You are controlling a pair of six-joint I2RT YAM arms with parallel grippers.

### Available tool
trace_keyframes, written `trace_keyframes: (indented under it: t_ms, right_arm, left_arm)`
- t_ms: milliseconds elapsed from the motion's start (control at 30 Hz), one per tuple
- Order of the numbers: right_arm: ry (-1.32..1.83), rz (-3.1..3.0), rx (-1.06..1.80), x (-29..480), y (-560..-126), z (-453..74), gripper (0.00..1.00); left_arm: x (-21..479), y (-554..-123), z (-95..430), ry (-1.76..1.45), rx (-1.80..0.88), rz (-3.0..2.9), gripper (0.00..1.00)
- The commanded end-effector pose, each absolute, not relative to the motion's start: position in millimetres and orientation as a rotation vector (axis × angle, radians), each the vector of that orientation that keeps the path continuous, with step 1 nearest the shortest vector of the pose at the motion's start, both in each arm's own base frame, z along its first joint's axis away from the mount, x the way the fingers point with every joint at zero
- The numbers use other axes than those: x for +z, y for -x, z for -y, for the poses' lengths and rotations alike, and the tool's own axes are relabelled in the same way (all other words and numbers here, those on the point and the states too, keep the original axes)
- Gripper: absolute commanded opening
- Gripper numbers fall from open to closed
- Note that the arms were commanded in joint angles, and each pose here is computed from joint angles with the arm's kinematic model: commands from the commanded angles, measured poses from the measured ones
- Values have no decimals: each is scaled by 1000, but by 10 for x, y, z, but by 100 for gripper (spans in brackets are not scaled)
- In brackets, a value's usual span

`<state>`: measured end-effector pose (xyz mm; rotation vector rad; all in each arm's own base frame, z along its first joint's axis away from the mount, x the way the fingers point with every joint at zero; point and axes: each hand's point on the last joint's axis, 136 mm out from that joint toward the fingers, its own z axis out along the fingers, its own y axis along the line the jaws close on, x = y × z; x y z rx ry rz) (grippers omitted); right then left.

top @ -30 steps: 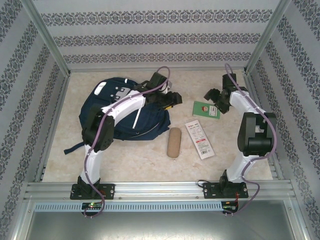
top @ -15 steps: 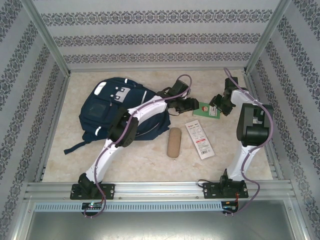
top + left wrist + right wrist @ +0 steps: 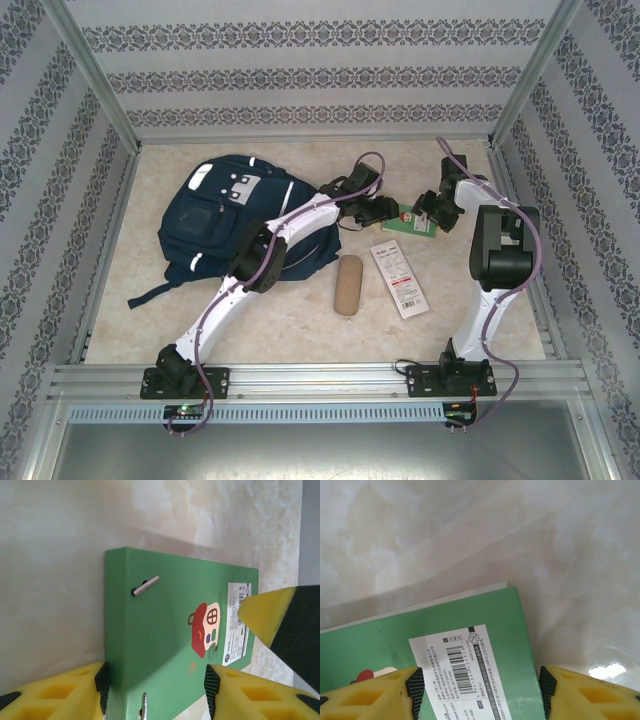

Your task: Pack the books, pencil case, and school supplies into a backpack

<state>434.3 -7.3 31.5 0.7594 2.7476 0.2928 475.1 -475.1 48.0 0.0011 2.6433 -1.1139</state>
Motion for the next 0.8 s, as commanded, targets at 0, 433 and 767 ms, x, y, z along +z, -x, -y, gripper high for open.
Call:
trace_keyframes:
  t_ms: [0, 433, 767]
  right_arm:
    - [-680, -2777, 395, 316, -4333, -216, 64]
    - [-701, -2735, 447, 472, -4331, -268, 65]
    - [-728, -2720, 448, 500, -4311, -248, 65]
  left_arm:
    - [473, -4602, 4936, -43, -1259, -2665, 53]
    - [1596, -4588, 5114, -37, -1777, -2324, 49]
    - [1509, -4678, 5070, 66, -1882, -2298, 46]
